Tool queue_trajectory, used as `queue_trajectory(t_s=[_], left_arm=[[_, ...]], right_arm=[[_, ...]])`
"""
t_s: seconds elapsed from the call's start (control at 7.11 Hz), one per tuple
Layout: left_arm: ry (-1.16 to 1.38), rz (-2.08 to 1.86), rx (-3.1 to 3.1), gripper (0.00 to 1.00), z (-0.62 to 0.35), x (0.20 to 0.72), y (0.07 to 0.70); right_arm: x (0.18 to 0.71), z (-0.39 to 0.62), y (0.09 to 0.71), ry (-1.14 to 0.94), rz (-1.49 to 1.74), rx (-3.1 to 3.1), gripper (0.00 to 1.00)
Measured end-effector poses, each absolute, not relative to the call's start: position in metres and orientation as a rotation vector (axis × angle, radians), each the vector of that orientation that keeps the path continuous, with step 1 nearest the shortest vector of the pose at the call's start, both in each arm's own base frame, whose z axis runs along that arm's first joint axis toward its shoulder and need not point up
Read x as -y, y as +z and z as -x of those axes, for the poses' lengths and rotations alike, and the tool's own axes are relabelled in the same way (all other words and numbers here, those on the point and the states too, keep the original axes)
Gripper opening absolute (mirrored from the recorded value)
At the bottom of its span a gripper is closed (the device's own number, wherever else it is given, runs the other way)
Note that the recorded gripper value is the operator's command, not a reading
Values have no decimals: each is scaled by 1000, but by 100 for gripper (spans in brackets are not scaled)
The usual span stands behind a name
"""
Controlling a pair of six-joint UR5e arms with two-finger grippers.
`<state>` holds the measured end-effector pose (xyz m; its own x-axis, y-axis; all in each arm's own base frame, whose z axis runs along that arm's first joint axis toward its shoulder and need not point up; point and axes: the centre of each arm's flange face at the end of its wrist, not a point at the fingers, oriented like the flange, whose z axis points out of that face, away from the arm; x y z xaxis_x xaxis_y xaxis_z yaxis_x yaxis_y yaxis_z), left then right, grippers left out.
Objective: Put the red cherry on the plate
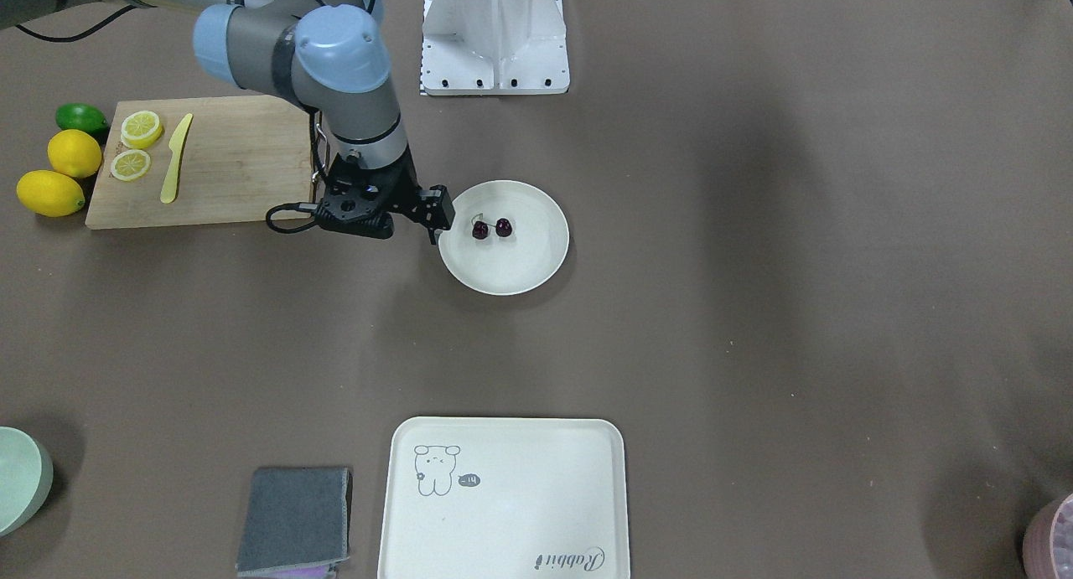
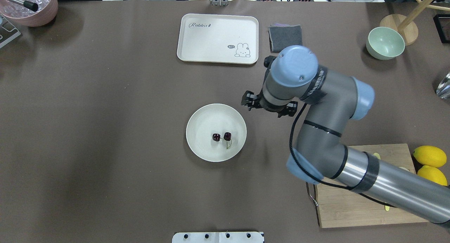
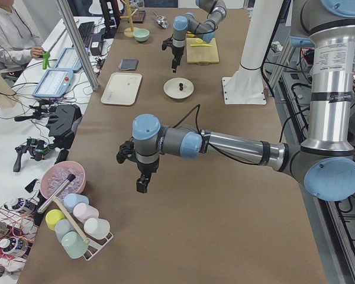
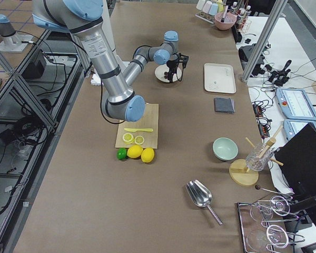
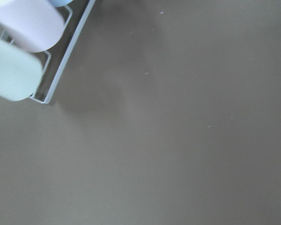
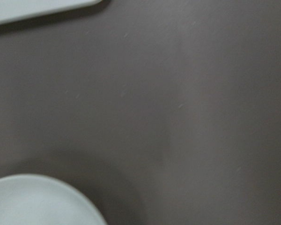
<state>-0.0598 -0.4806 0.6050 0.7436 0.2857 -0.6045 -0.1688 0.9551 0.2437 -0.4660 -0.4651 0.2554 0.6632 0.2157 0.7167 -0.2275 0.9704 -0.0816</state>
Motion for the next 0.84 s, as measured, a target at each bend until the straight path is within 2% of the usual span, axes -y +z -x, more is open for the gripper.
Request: queue_trajectory(t_s=[0.42,0.56,0.84], left_arm=[[258,-165,-690,98,78,457,624],[256,-161,-691,98,78,454,626],[257,-161,-691,98,78,452,627]], right_arm=[[532,252,366,32,-114,764,100],[536,176,416,-38,-144,726,100],[506,35,518,-177,-161,626,100]])
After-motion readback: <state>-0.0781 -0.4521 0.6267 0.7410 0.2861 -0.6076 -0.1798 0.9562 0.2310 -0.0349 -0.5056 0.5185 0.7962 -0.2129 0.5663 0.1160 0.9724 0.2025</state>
